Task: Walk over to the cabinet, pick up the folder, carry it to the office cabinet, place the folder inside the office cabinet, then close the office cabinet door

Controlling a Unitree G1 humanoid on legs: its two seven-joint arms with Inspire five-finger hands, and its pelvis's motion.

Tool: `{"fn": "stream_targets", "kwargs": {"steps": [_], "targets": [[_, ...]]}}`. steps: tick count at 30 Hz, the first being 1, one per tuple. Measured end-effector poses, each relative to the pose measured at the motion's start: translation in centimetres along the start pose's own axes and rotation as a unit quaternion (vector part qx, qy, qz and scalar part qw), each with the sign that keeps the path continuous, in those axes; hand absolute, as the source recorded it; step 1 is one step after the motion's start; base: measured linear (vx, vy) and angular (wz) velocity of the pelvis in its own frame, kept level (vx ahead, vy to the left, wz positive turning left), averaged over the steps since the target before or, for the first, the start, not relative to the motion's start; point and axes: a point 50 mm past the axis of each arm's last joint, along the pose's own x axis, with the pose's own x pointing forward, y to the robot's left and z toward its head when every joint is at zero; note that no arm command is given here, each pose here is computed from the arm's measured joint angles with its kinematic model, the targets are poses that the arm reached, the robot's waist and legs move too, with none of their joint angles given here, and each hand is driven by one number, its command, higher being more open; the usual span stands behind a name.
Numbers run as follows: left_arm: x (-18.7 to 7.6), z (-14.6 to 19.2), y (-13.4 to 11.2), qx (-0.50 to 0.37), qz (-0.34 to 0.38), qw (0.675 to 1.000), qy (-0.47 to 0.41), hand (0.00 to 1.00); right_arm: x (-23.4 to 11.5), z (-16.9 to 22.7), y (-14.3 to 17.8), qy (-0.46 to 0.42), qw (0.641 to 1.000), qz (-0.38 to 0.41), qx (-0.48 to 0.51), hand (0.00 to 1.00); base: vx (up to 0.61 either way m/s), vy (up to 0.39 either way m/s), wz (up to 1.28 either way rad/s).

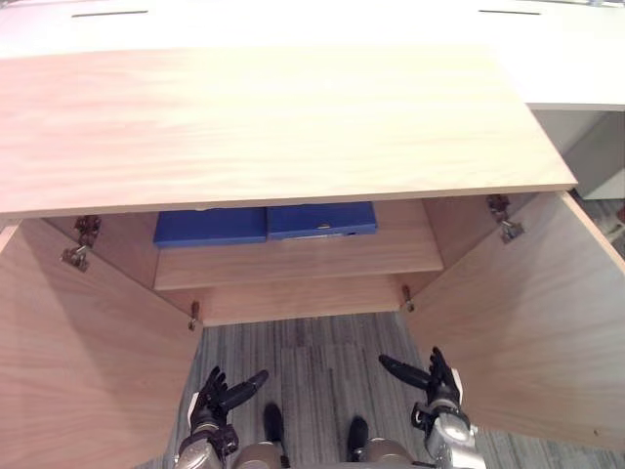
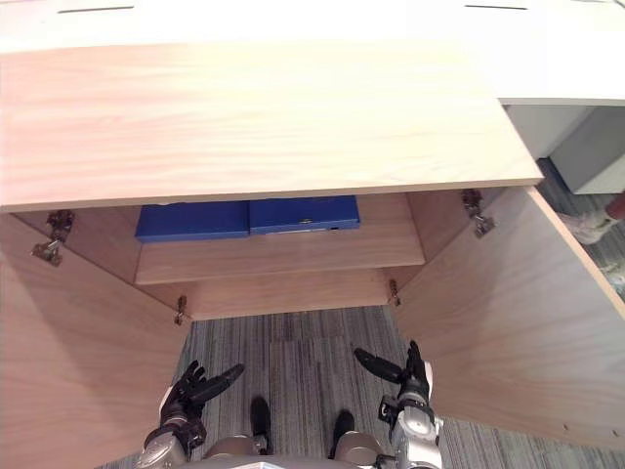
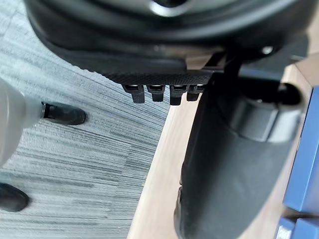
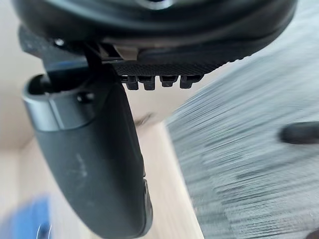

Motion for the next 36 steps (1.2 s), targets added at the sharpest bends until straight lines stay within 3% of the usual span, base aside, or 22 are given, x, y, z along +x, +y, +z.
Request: {"fn": "stream_targets", "kwargs": {"steps": [4, 7, 13, 20, 30, 36], "targets": [[-0.7, -2.4, 0.3, 0.000, 0.013, 0.999, 0.045, 1.00, -0.6, -1.0, -3.3, 0.013, 0.993, -0.076, 0.084, 1.00, -0.11, 0.031, -0.82], [-1.5, -3.8, 0.6, -0.004, 0.020, 0.998, 0.064, 1.00, -1.1, 1.5, -6.1, -0.051, 0.986, -0.122, 0.100, 1.00, -0.11, 0.003, -1.19], [-1.7, -4.3, -0.4, 0.021, -0.018, 0.997, 0.069, 1.00, 0.2, 10.4, -7.7, -0.191, 0.974, -0.113, 0.056, 1.00, 0.00, -0.005, -0.69], [-1.7, -4.2, -1.1, 0.040, -0.048, 0.996, 0.064, 1.00, 1.8, 21.4, -7.2, -0.295, 0.952, -0.084, -0.013, 1.00, 0.05, -0.008, -0.24], [-1.9, -4.5, -2.3, 0.048, -0.071, 0.994, 0.062, 1.00, 1.3, 24.3, -7.8, -0.324, 0.940, -0.083, -0.069, 1.00, -0.03, -0.059, -0.03], [-2.1, -4.9, -2.0, 0.051, -0.066, 0.994, 0.069, 1.00, -1.9, 21.9, -7.5, -0.365, 0.922, -0.032, -0.121, 1.00, -0.02, -0.061, 0.00]]}}
